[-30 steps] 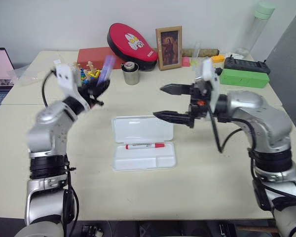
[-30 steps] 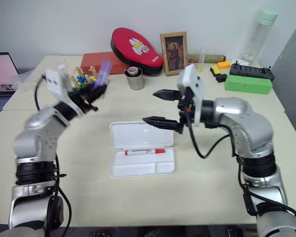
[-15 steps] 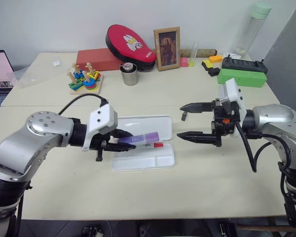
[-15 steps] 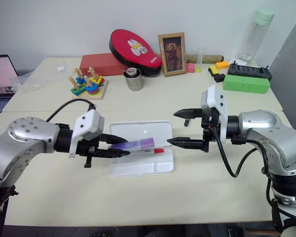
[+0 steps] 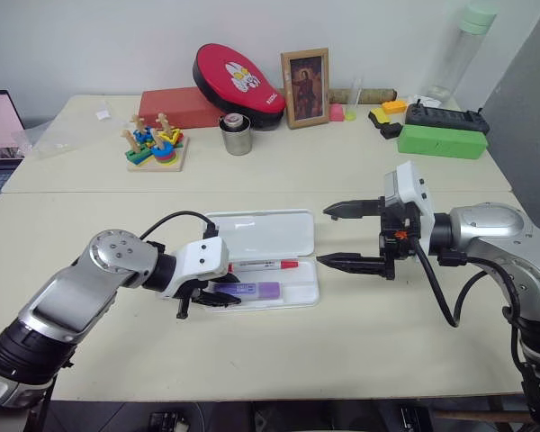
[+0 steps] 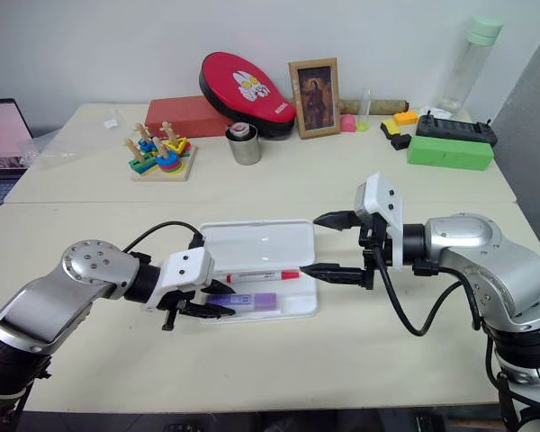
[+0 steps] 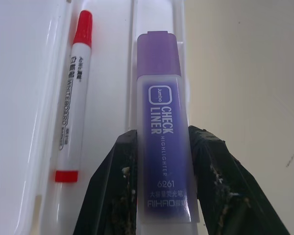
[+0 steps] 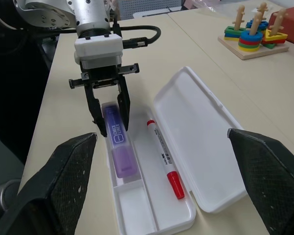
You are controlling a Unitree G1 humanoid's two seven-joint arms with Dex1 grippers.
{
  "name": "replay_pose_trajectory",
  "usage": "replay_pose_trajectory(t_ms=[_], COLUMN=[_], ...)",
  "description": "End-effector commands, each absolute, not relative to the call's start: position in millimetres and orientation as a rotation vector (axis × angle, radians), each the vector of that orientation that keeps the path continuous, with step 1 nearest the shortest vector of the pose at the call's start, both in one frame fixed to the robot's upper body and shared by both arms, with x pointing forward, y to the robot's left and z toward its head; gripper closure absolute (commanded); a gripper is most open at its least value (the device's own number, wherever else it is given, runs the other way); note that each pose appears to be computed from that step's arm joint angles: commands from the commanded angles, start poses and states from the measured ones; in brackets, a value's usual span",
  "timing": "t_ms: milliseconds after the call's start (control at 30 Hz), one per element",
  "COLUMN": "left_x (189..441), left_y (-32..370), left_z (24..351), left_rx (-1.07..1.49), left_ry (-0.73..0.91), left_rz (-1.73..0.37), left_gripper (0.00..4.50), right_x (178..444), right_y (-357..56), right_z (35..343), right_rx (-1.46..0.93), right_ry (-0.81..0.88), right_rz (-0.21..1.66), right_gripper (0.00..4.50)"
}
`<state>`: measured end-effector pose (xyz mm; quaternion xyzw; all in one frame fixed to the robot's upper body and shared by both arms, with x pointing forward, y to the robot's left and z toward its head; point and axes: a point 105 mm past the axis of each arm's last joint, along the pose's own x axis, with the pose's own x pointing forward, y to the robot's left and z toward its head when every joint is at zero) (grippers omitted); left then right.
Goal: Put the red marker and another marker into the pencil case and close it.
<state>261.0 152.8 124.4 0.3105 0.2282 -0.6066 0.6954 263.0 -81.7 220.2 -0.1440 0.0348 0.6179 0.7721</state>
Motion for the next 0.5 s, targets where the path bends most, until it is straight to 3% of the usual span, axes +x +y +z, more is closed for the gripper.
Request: replay_pose_trajectory(t_ms=[33, 200, 233, 500], left_x=[263.6, 263.6, 263.9, 265.8], left_y=[147.9, 149.1, 149.8, 149.0], left_z=[125.2, 122.2, 121.3, 121.8], left_rx=[0.732, 0.727, 0.728, 0.716], left_ry=[0.486, 0.504, 0.507, 0.504], left_rz=[-1.359, -1.358, -1.356, -1.338], left_gripper=[3.28, 3.28, 2.58, 1.07], right_x=[258.2, 258.7, 259.0, 261.2], right_y=[-79.8, -79.5, -79.4, -79.3], right_z=[225.4, 224.9, 224.9, 224.8], right_rx=[-0.34, -0.343, -0.343, -0.341], right_ry=[0.047, 0.048, 0.048, 0.046], right_rz=[1.342, 1.339, 1.339, 1.335], right_gripper=[0.0, 0.0, 0.0, 0.0])
